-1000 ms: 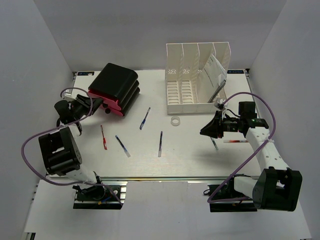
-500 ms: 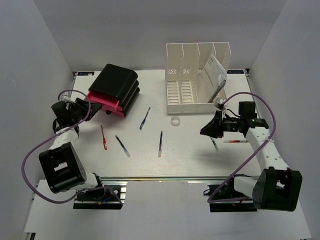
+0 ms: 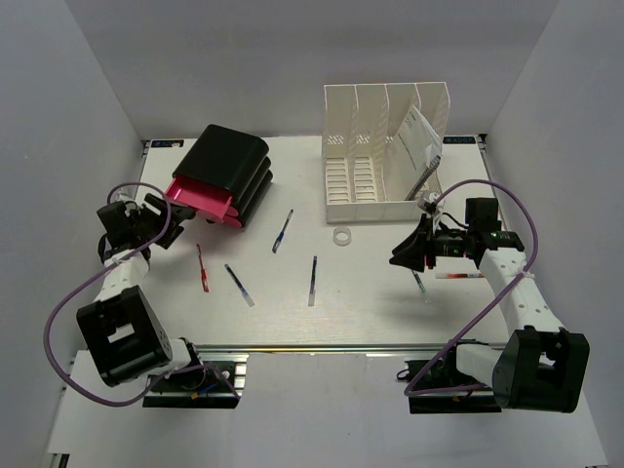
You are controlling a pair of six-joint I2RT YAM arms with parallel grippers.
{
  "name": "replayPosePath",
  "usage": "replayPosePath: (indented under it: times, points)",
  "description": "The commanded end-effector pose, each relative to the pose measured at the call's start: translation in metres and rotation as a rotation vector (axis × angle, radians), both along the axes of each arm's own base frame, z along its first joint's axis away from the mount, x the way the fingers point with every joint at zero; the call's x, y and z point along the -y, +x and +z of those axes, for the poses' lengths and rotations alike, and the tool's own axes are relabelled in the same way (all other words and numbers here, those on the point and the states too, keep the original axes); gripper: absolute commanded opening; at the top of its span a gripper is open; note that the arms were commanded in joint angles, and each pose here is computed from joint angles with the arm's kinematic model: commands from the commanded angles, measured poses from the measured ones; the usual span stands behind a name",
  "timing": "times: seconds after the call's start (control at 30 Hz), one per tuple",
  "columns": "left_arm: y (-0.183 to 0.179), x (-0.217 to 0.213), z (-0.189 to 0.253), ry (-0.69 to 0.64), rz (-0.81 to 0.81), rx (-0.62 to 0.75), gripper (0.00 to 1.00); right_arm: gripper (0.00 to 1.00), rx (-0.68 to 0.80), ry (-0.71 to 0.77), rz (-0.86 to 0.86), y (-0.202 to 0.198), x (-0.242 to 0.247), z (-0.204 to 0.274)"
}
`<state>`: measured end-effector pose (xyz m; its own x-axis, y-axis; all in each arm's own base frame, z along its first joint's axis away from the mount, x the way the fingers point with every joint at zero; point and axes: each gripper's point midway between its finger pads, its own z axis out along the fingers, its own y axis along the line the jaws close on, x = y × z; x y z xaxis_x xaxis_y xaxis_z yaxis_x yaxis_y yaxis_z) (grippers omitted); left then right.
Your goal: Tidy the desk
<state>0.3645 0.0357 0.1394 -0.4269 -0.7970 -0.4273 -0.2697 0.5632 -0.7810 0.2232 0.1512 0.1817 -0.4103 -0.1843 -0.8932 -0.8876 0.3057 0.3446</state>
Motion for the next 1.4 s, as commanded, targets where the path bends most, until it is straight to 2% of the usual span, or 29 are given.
replayPosePath:
  times: [0.0,0.13,0.3,0.5,0.73,0.87,0.97,1.03,1.07,1.1,1.17,1.2,1.23,1.3,1.33,1.37]
  points:
    - [-0.003,-0.012,0.009,0.057,0.043,-0.019,0.78,0.44,0.032,0.009,0.007,-0.001,-0.001,0.005]
    - [-0.01,-0.011,0.01,0.064,0.053,-0.023,0.85,0.48,0.037,0.004,0.003,-0.001,0.0,0.004]
    - [-0.023,-0.008,0.022,0.09,0.065,-0.011,0.87,0.53,0.041,-0.012,-0.003,0.0,0.001,0.002]
    - [-0.04,0.005,0.045,0.124,0.062,0.072,0.87,0.54,0.06,-0.039,-0.02,0.003,0.003,-0.002]
    - [-0.041,0.011,0.037,0.107,0.022,0.056,0.87,0.54,0.055,-0.054,-0.03,0.006,0.005,-0.006]
    - [-0.046,0.02,0.048,0.129,-0.016,0.102,0.82,0.53,0.08,-0.092,-0.056,0.011,0.009,-0.009]
    - [-0.054,0.03,0.057,0.133,-0.053,0.16,0.69,0.47,0.118,-0.134,-0.108,0.02,0.014,-0.006]
    - [-0.06,0.036,0.066,0.145,-0.075,0.213,0.43,0.43,0.14,-0.159,-0.136,0.025,0.017,-0.003]
    - [-0.063,0.043,0.069,0.134,-0.102,0.234,0.31,0.37,0.155,-0.199,-0.171,0.03,0.022,-0.004]
    - [-0.066,0.057,0.072,0.114,-0.168,0.291,0.13,0.33,0.155,-0.215,-0.193,0.033,0.025,-0.003]
    - [-0.071,0.071,0.087,0.098,-0.231,0.377,0.08,0.26,0.142,-0.287,-0.252,0.04,0.037,-0.007]
    - [-0.076,0.079,0.087,0.078,-0.274,0.388,0.07,0.24,0.143,-0.307,-0.269,0.042,0.041,-0.007]
    - [-0.078,0.084,0.089,0.077,-0.297,0.397,0.11,0.22,0.137,-0.325,-0.286,0.044,0.044,-0.007]
    - [-0.081,0.085,0.087,0.091,-0.309,0.39,0.26,0.23,0.119,-0.377,-0.33,0.048,0.054,-0.009]
    - [-0.083,0.09,0.082,0.104,-0.334,0.378,0.51,0.29,0.11,-0.413,-0.367,0.052,0.061,-0.012]
    - [-0.085,0.093,0.08,0.101,-0.343,0.365,0.61,0.33,0.094,-0.43,-0.387,0.054,0.065,-0.015]
